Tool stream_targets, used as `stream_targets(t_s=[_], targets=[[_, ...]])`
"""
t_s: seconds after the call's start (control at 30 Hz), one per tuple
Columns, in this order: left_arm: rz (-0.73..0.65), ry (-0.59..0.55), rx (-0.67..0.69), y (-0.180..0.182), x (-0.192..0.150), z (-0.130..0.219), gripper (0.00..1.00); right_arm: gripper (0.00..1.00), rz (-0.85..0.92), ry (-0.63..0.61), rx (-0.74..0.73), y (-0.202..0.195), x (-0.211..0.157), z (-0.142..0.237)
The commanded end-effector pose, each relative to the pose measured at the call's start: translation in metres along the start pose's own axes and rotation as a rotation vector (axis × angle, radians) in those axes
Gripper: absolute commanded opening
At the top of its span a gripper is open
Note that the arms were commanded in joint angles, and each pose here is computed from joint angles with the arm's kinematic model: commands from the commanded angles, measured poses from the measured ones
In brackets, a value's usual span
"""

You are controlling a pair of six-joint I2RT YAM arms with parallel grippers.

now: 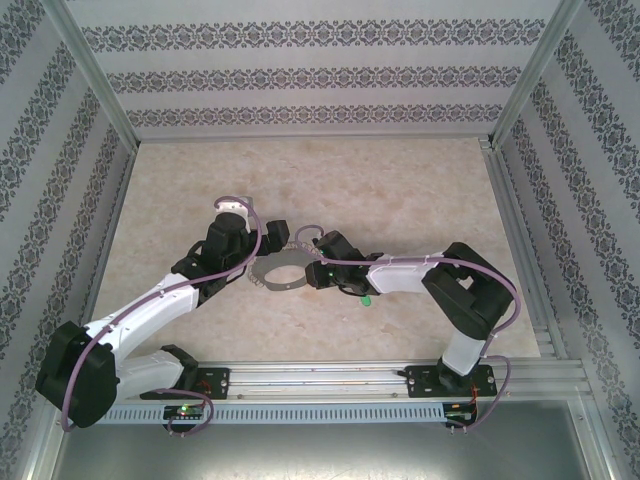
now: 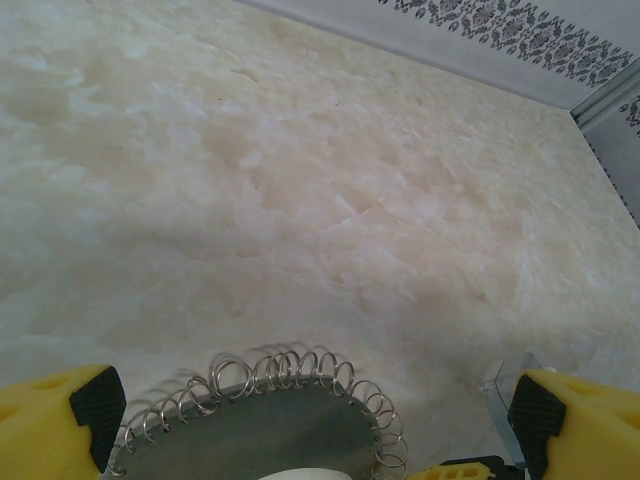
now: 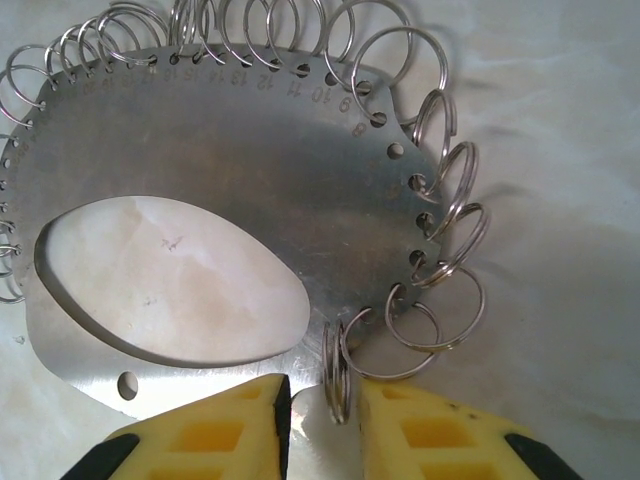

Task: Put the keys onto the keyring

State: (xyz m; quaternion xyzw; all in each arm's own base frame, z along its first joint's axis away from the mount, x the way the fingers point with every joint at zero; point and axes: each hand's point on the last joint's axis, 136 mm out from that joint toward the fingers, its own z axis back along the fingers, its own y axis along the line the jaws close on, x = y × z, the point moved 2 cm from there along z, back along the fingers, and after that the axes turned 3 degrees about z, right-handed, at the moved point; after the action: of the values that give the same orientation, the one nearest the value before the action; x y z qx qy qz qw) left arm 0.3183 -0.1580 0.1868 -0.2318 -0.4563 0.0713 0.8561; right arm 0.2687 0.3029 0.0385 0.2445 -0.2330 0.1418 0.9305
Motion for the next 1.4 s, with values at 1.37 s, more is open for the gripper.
stream_targets(t_s=[1.37], targets=[[-0.199, 0.155, -0.398, -0.084, 0.004, 0.022, 0.84, 0.00, 0.246, -0.403, 0.505, 0.028, 0.117, 0.160]])
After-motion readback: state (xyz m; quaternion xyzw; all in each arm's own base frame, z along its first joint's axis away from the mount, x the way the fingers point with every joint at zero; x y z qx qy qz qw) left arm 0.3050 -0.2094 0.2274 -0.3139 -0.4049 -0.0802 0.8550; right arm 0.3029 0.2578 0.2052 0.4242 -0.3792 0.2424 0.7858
